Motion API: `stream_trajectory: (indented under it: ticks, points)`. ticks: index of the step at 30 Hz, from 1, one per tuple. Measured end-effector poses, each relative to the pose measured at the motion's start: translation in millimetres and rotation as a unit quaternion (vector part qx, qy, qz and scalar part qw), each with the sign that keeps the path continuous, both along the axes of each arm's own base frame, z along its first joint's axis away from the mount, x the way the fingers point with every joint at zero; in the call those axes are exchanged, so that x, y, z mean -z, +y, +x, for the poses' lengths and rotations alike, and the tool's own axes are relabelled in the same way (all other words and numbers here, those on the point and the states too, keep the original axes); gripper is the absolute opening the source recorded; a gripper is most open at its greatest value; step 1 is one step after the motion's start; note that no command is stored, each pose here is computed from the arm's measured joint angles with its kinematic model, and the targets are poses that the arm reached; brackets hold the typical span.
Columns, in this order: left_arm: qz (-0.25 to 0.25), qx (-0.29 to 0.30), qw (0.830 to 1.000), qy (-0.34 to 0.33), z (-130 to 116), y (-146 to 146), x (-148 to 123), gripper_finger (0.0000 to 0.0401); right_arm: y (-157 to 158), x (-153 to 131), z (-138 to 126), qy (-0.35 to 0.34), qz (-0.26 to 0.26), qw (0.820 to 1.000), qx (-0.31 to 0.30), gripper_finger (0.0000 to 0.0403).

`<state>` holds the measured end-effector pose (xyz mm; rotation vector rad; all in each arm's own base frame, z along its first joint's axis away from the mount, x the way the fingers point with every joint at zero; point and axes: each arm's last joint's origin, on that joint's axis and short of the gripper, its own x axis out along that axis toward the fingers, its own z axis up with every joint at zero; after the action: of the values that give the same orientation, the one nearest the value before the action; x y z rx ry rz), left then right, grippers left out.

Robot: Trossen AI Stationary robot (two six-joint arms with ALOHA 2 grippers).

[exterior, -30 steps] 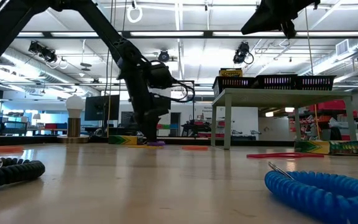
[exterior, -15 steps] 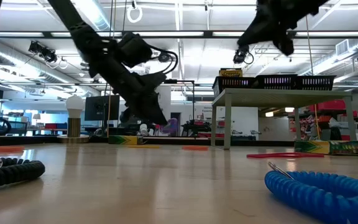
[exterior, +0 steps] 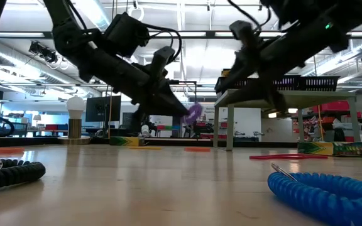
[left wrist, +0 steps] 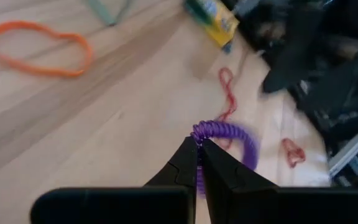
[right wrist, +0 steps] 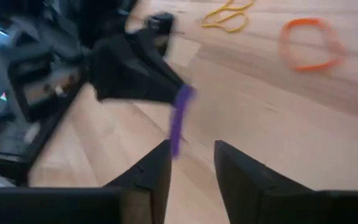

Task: Pick & Place Office Desk Supplies
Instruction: Put the violet spring keychain into the right black basket on the shelf

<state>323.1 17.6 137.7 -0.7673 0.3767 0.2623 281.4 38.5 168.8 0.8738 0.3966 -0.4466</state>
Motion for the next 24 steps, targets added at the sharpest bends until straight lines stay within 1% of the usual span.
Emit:
stream_trajectory:
  ticks: [3, 6, 12, 15, 19, 24]
  points:
    - [-0.01, -0.001, 1.0, -0.014, 4, -2, 3, 0.0011, 2, 12, 11, -0.02, 0.009, 1.0, -0.003, 0.014]
    - [-0.013, 0.006, 1.0, -0.018, 8, -3, 4, 0.0012, 3, 20, 17, -0.032, 0.013, 0.999, -0.003, 0.0141]
    - [-0.009, 0.017, 0.999, -0.033, 11, -3, -1, 0.0012, 3, 33, 19, -0.014, 0.009, 1.0, 0.004, 0.0126]
    - [-0.012, 0.023, 0.999, -0.036, 11, -3, -1, 0.0012, 2, 33, 20, -0.017, 0.007, 1.0, 0.009, 0.011]
    - [-0.012, 0.025, 0.999, -0.035, 11, -4, -1, 0.0013, 3, 33, 20, -0.016, 0.004, 1.0, 0.009, 0.0079]
    - [0.0, 0.028, 0.999, -0.036, 11, -2, -2, 0.002, 4, 31, 19, -0.015, -0.016, 1.0, 0.005, 0.0042]
